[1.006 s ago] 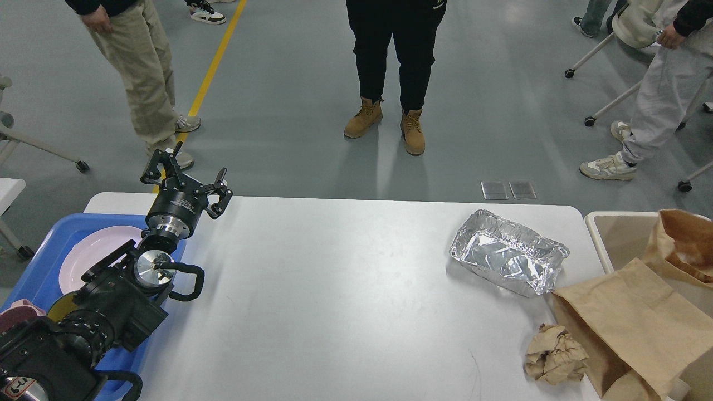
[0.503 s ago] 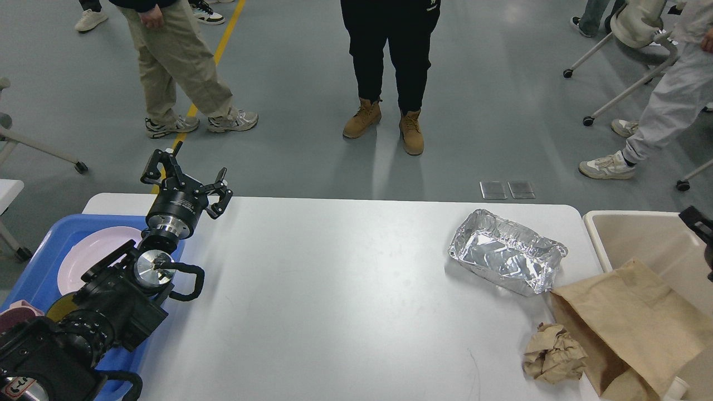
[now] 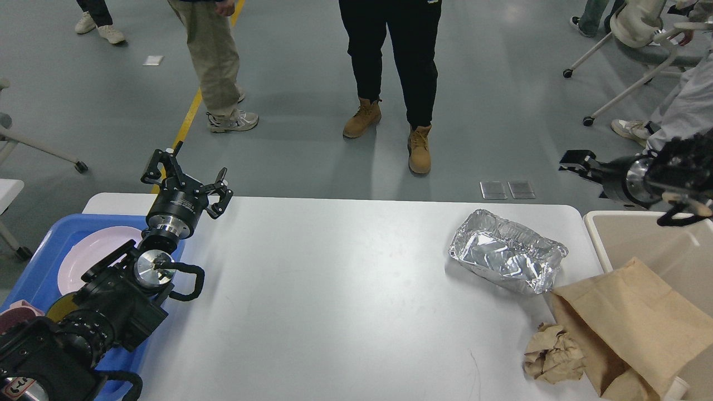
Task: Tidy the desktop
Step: 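Release the bag into the bin and bring the right gripper back, then lower the right gripper onto the foil package and grasp it, then lift the foil package with the right gripper and drop it into the bin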
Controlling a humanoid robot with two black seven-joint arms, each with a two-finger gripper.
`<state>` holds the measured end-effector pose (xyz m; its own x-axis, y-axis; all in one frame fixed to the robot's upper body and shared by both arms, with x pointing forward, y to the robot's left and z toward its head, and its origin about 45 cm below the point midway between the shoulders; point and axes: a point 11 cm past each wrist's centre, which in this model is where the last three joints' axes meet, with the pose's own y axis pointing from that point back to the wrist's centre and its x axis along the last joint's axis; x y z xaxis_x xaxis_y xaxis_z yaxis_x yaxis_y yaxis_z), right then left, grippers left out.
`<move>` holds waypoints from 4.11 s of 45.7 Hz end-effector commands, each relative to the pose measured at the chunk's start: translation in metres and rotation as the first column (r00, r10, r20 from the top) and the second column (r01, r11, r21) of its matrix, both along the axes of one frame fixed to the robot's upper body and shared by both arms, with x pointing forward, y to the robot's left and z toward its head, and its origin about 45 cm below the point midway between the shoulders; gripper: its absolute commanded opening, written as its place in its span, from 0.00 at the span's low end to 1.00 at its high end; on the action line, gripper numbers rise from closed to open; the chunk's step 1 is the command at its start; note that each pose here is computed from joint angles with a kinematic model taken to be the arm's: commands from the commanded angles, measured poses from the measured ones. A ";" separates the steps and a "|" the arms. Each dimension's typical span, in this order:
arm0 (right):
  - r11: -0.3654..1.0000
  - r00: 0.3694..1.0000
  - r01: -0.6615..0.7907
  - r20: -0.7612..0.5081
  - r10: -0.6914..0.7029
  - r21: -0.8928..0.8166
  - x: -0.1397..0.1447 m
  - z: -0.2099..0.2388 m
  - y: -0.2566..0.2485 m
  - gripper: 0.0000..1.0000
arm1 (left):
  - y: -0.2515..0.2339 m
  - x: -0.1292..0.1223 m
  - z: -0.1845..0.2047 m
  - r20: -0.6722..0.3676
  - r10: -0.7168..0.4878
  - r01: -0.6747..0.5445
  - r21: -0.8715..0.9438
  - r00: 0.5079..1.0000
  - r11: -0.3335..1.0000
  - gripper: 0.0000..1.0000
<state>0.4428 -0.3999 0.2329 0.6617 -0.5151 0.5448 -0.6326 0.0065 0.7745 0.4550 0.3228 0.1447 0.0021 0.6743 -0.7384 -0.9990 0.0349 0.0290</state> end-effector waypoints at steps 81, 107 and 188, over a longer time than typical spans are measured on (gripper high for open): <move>0.996 0.982 -0.031 -0.189 0.016 -0.080 -0.085 -0.165 0.014 0.00 | 0.000 0.000 0.000 0.000 -0.001 0.001 0.001 1.000 1.000 0.97; 0.998 0.993 0.054 -0.105 -0.051 0.026 -0.056 -0.086 0.003 0.00 | 0.000 0.000 0.000 0.000 0.000 0.000 0.000 1.000 1.000 0.97; 0.794 0.826 0.562 0.208 -0.524 -0.234 -0.160 -0.090 -0.230 1.00 | 0.000 0.000 0.000 0.000 0.000 0.000 0.000 1.000 1.000 0.97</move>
<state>0.2713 -0.6429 0.1473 0.2252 -0.5670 0.7923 -0.5360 0.6070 0.5867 0.4550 0.3228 0.1447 0.0021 0.6742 -0.7386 -0.9990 0.0348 0.0290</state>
